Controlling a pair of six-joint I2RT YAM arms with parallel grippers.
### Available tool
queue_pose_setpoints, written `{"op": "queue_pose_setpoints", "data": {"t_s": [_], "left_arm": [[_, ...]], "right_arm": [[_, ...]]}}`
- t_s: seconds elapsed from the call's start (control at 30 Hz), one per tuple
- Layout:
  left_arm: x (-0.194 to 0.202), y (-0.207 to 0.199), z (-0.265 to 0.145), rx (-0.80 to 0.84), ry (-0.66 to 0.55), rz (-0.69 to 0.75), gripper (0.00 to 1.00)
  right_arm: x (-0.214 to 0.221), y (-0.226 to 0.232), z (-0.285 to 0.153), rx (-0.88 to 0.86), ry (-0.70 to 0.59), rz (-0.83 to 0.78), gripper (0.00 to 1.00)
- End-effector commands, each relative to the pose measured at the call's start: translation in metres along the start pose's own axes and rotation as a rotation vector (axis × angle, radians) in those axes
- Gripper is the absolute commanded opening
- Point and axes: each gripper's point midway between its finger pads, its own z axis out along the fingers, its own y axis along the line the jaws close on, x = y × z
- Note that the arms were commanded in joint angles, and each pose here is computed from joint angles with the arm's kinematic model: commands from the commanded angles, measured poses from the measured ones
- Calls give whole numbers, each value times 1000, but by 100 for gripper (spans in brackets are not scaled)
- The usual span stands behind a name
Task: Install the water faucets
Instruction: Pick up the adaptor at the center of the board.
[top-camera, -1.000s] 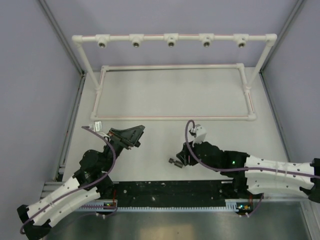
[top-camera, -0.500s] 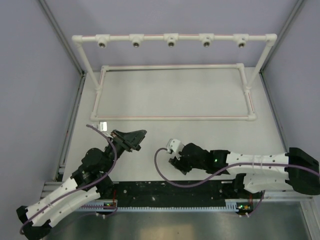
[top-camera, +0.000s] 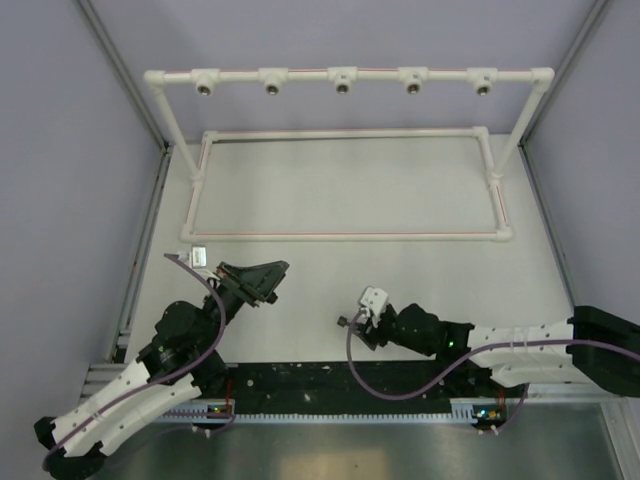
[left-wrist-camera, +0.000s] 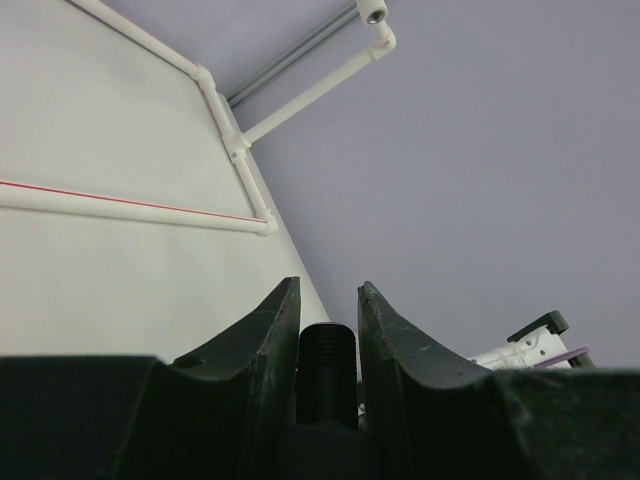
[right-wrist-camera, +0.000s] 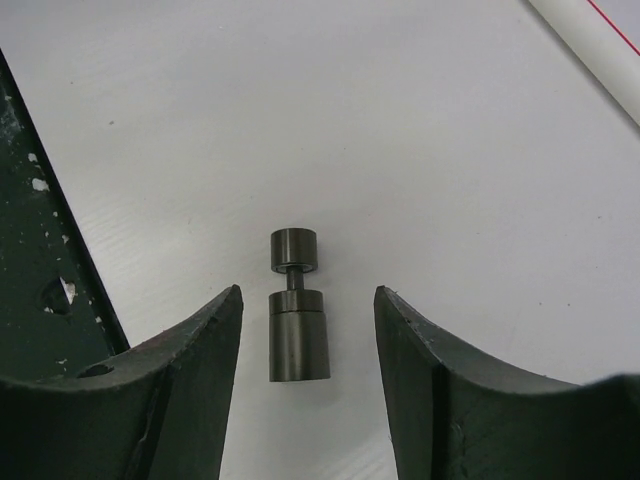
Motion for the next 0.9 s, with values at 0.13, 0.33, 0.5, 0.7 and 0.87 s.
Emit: {"op": "queue_pose_setpoints", "data": {"t_s": [0.13,0.33,0.5,0.7,0.87], "left_arm": [[-1,-18,4,90,-5,-28,0],[1,-16,11,100,-20,-39,0],[0,-26,13,141,-16,-39,0],[-9,-28,5,138,-41,-19,0],[-17,-23,-1,105,-65,12,0]], "right_arm": [[-26,-9,-23,19,-405,31,54],[-24,-19,-15,84,-419,-62,55],[-14,-24,1,133,-399,28,55],[-2,-10,10,79,-359,148,52],[12,-6,19,77,-311,217,35]]}}
